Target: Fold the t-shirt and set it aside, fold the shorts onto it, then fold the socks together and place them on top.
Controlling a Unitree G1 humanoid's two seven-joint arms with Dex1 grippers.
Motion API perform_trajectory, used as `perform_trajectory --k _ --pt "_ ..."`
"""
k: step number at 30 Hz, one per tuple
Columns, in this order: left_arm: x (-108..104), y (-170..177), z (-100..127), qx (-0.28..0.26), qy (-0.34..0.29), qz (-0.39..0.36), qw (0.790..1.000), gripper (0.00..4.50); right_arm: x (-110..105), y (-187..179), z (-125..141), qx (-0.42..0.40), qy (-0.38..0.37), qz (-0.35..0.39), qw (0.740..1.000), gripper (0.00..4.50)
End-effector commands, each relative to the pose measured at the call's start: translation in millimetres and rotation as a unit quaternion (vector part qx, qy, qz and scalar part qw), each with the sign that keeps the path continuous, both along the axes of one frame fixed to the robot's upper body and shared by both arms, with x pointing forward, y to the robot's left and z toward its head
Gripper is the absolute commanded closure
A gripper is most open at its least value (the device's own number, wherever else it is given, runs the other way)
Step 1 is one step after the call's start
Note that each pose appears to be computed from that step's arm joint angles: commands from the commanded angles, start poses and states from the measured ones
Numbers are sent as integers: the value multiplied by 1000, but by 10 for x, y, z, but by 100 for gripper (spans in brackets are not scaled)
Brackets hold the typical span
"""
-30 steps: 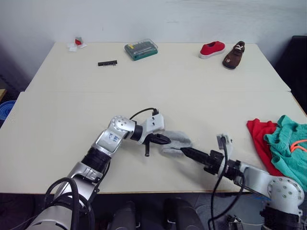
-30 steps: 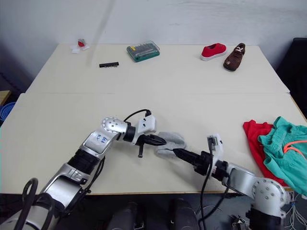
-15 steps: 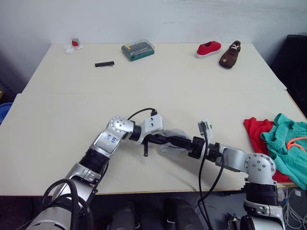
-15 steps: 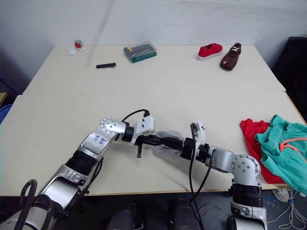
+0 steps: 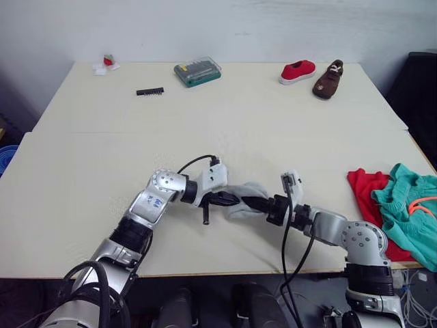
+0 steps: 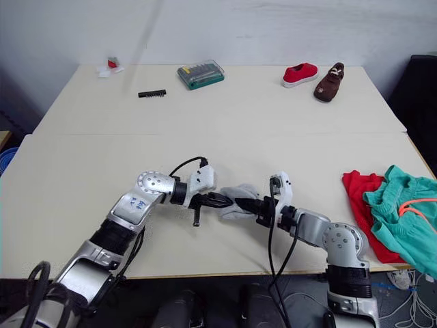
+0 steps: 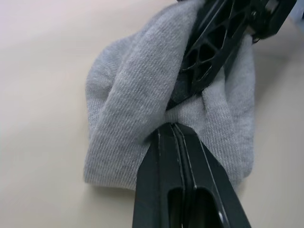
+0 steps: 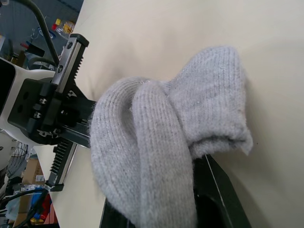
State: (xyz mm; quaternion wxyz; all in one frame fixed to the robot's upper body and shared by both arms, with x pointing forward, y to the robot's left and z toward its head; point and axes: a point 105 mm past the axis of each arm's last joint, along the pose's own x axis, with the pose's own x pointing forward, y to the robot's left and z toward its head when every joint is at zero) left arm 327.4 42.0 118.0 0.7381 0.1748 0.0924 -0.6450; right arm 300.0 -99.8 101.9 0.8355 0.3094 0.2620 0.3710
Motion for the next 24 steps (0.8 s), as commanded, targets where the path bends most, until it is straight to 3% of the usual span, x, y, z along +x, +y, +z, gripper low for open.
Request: perform_trajectory --k 1,4,9,12,16,20,24 --pt "-81 59 375 -75 -15 -29 997 364 -14 -105 2 -15 -7 -16 1000 434" --pt "-234 172 711 -131 3 -70 989 269 -114 -220 275 -23 -65 -20 997 434" --pt "-372 179 1147 -201 31 -98 974 113 -342 -846 754 1 -143 -140 980 434" --pt "-379 108 1296 -225 5 -98 969 12 -542 -1374 998 -4 -166 -234 958 434" --pt "-431 59 1289 -231 2 -112 966 0 -772 -2203 1094 -42 -144 -397 906 434" --pt "-467 21 1229 -241 14 -116 963 0 -934 -2775 987 -50 -106 -481 869 434" --pt "-467 -19 1189 -250 12 -106 962 0 -943 -3353 799 -41 -71 -570 817 434"
